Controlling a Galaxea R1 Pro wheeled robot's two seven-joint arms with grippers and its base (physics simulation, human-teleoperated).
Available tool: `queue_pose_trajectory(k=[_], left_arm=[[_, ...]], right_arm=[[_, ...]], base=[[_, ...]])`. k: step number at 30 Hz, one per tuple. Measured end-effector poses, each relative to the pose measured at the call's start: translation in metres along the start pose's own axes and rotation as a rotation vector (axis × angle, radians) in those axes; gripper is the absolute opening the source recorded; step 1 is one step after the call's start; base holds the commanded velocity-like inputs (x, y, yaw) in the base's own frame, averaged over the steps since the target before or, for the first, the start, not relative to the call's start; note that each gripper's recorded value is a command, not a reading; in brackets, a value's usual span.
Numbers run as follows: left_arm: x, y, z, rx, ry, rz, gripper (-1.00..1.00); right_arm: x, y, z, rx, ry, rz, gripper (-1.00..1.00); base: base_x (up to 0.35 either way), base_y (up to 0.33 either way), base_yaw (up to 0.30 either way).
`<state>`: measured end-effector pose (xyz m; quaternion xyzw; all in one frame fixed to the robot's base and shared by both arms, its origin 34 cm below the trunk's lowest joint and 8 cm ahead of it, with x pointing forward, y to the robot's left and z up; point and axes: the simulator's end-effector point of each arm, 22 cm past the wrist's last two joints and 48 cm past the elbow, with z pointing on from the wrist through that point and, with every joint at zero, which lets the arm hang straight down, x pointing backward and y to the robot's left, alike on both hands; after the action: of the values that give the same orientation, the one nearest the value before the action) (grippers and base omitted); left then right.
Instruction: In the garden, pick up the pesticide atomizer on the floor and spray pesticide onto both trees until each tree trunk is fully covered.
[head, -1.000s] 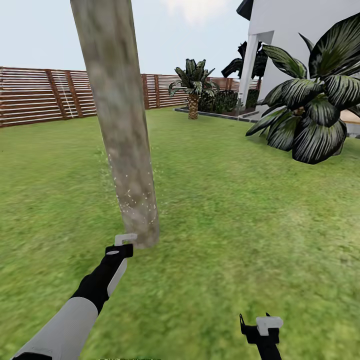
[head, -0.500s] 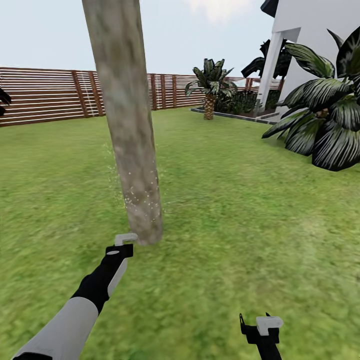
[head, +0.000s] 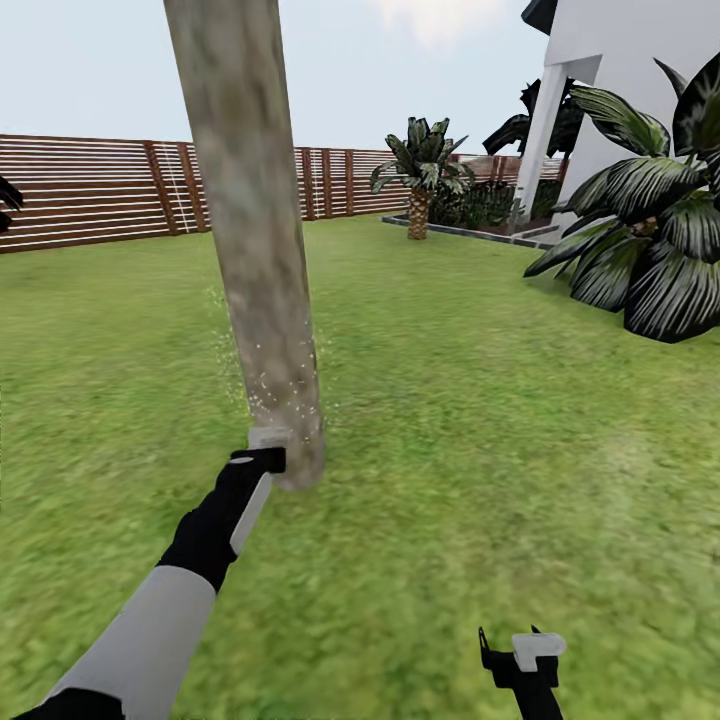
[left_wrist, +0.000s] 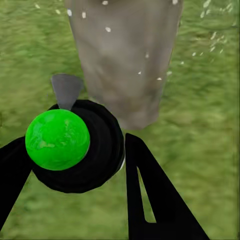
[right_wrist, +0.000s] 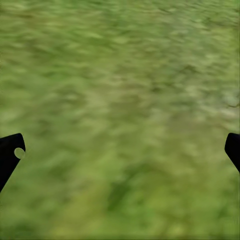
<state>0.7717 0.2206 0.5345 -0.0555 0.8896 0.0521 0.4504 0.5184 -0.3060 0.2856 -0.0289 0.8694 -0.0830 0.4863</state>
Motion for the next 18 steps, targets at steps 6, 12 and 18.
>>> queue_pose_trajectory(k=[6, 12, 18], left_arm=[[-0.007, 0.011, -0.004, -0.044, -0.005, 0.004, -1.00], [-0.054, -0.014, -0.019, -0.098, -0.030, 0.100, -1.00], [-0.066, 0.006, -0.020, -0.150, -0.039, 0.103, -1.00]], right_arm=[[0.000, 0.000, 0.000, 0.000, 0.000, 0.000, 1.00], [0.000, 0.000, 0.000, 0.000, 0.000, 0.000, 1.00], [0.000, 0.000, 0.000, 0.000, 0.000, 0.000, 1.00]], base=[[-0.184, 0.000, 0.000], [-0.006, 0.000, 0.000], [0.000, 0.000, 0.000]])
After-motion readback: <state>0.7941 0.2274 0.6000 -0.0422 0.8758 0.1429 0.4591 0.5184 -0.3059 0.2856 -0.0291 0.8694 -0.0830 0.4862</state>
